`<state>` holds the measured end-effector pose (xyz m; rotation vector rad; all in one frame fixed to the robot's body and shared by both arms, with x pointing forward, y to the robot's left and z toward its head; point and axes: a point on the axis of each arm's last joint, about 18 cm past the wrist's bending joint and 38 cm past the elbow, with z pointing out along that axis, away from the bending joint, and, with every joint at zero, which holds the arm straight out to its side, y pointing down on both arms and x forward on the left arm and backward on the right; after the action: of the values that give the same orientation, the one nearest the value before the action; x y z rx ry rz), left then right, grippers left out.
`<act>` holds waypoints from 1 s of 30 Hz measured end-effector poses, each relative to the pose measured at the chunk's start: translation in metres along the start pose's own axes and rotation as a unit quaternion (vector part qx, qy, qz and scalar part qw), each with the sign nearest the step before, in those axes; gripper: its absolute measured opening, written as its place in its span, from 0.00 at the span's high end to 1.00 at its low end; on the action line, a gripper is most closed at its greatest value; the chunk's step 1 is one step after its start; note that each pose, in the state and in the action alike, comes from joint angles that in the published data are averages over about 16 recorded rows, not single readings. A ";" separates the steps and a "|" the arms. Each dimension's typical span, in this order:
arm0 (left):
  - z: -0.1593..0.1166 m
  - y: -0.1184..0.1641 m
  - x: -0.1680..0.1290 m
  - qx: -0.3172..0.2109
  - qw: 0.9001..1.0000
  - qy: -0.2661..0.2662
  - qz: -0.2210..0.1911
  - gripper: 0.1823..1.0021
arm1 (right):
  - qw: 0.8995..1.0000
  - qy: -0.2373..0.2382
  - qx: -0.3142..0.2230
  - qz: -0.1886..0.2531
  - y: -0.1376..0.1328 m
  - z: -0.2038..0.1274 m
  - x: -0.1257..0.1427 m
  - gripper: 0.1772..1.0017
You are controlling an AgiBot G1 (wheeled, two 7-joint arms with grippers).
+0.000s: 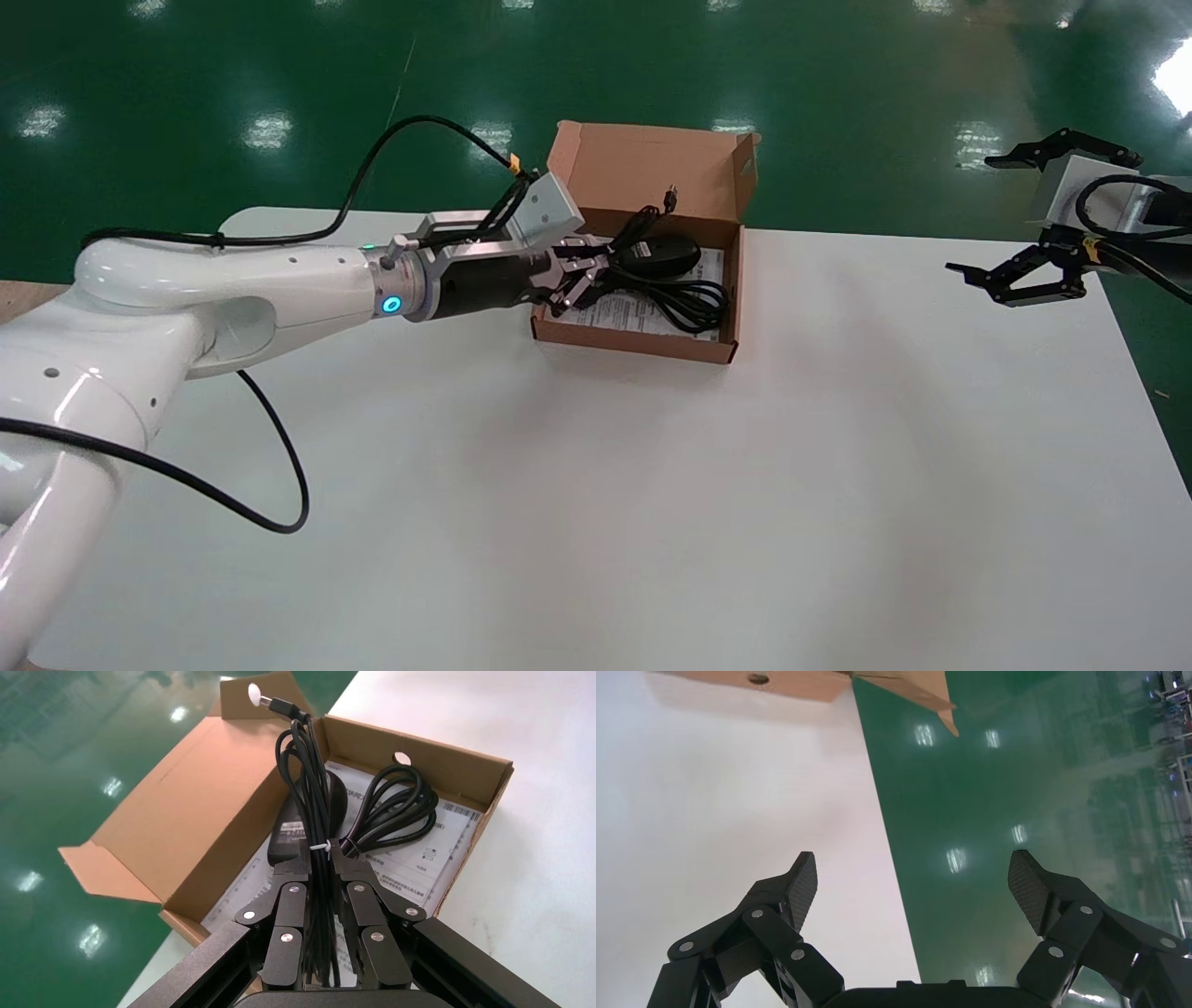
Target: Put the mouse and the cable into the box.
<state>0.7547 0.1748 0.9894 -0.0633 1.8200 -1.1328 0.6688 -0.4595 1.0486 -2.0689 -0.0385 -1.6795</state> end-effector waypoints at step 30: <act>-0.091 0.003 0.003 0.135 0.985 0.028 -0.107 0.39 | 0.972 -0.028 0.189 0.139 -0.065 -0.014 -0.040 0.00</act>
<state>0.6872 0.2356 0.9959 -0.0711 1.7216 -1.5394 0.6259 -0.3958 1.0352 -1.7443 -0.0767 -1.3280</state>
